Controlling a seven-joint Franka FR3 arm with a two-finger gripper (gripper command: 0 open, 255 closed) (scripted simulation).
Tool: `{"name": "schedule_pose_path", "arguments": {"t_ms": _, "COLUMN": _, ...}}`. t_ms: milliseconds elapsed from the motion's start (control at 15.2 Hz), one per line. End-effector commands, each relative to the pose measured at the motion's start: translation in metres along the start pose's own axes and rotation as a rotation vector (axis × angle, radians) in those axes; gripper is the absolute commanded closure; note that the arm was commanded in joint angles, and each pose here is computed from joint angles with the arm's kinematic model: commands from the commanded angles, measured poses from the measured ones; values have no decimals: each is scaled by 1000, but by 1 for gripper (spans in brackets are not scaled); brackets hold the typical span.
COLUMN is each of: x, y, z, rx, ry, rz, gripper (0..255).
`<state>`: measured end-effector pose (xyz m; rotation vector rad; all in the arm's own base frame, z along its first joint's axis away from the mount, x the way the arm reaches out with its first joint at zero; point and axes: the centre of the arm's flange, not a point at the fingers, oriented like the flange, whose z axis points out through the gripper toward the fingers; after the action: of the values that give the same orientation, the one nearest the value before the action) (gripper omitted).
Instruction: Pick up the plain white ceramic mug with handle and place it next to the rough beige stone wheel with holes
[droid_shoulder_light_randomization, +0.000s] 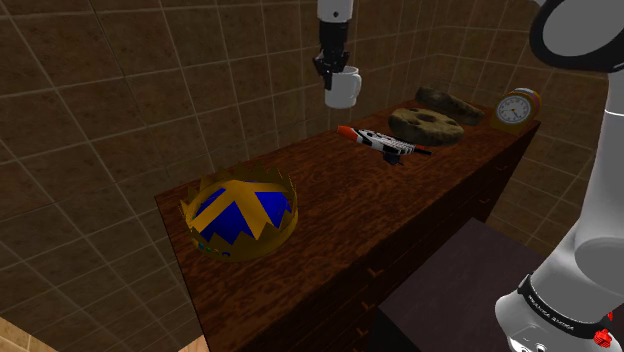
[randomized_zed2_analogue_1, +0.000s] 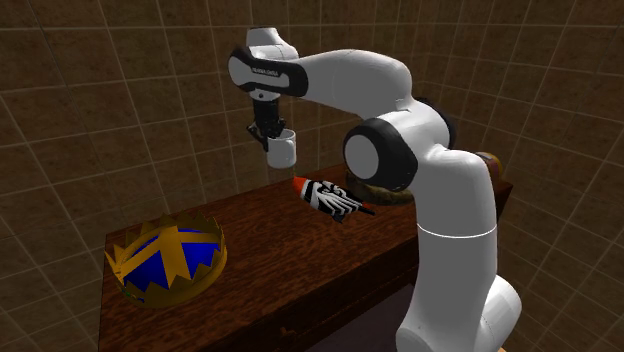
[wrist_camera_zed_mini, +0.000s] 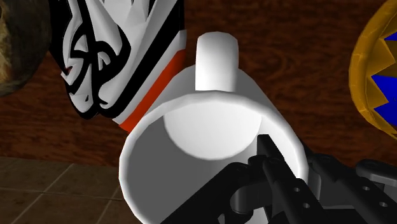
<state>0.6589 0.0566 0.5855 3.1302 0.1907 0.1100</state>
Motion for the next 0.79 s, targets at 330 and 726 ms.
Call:
{"name": "schedule_pose_path", "arguments": {"t_ms": 330, "x": -31, "y": 42, "z": -16, "rx": 0, "ry": 0, "rz": 0, "gripper": 255}}
{"name": "schedule_pose_path", "arguments": {"t_ms": 726, "x": -78, "y": 106, "z": -19, "rx": 0, "ry": 0, "rz": 0, "gripper": 255}}
